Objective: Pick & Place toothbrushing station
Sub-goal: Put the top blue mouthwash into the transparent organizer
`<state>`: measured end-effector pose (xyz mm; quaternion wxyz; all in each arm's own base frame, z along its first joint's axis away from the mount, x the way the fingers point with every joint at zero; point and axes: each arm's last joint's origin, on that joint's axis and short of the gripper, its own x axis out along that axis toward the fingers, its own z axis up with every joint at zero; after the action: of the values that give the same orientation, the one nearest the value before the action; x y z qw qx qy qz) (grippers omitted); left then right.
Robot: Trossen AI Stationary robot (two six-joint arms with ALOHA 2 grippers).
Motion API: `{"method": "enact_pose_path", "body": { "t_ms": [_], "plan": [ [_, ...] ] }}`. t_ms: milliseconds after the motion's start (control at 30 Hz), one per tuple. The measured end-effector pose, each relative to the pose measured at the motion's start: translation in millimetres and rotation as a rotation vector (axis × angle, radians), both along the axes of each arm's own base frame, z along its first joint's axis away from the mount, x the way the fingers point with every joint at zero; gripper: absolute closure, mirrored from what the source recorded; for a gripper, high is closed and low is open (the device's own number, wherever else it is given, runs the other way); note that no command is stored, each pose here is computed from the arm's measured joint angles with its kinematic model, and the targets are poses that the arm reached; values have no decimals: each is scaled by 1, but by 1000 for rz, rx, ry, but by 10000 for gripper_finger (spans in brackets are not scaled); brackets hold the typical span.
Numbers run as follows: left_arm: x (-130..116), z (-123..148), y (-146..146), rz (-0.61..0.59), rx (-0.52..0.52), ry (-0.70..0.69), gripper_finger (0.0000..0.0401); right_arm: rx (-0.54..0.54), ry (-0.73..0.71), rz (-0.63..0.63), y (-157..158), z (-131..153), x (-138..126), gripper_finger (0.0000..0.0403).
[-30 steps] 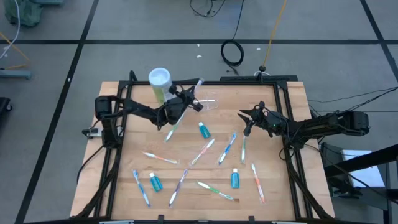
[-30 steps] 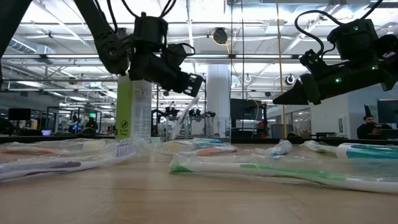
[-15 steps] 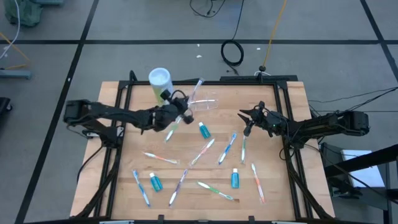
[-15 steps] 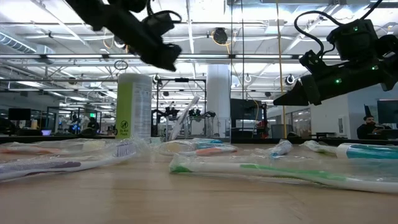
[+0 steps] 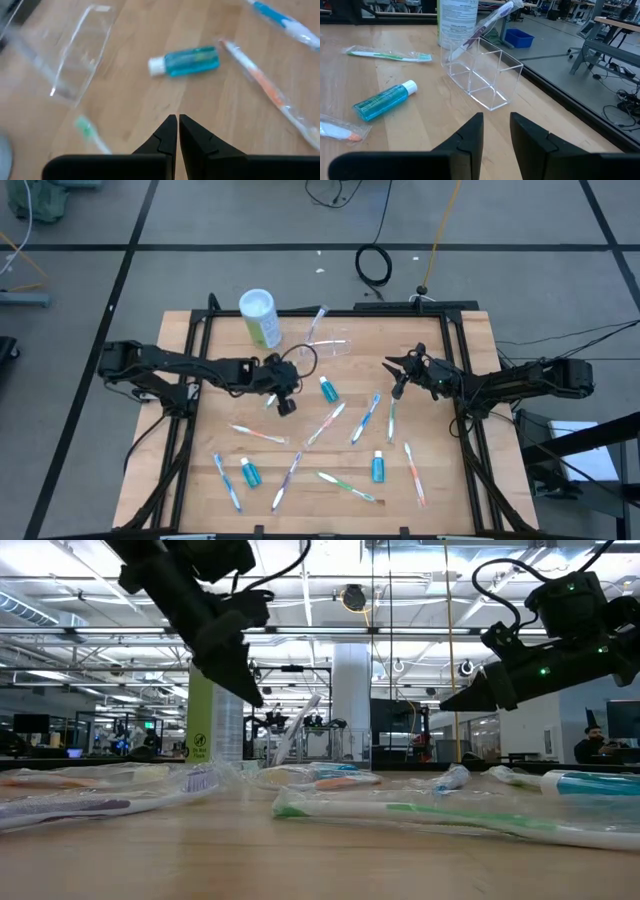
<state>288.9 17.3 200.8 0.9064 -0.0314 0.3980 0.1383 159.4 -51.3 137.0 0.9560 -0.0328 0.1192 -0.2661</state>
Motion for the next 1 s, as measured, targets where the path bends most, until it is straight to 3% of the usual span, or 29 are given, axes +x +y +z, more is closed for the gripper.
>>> {"method": "enact_pose_path", "body": {
  "t_ms": [267, 467, 700, 833, 1000],
  "plan": [
    [30, -25, -6, -171, 145, -55, 374, 2, 7, -1, 0, -1, 0, 316],
    [39, -45, -1, -202, 170, -30, 366, 2, 9, -1, 0, -1, 0, 316],
    [41, -52, 8, -191, 178, -16, 294, 2, 7, -1, 0, -1, 0, 316],
    [41, -51, 13, -230, 234, -7, 254, 2, 8, 0, 0, -1, 0, 316],
    [41, -50, 19, -234, 259, -7, 224, 1, 8, 0, 0, -1, 0, 316]
  ]
}}
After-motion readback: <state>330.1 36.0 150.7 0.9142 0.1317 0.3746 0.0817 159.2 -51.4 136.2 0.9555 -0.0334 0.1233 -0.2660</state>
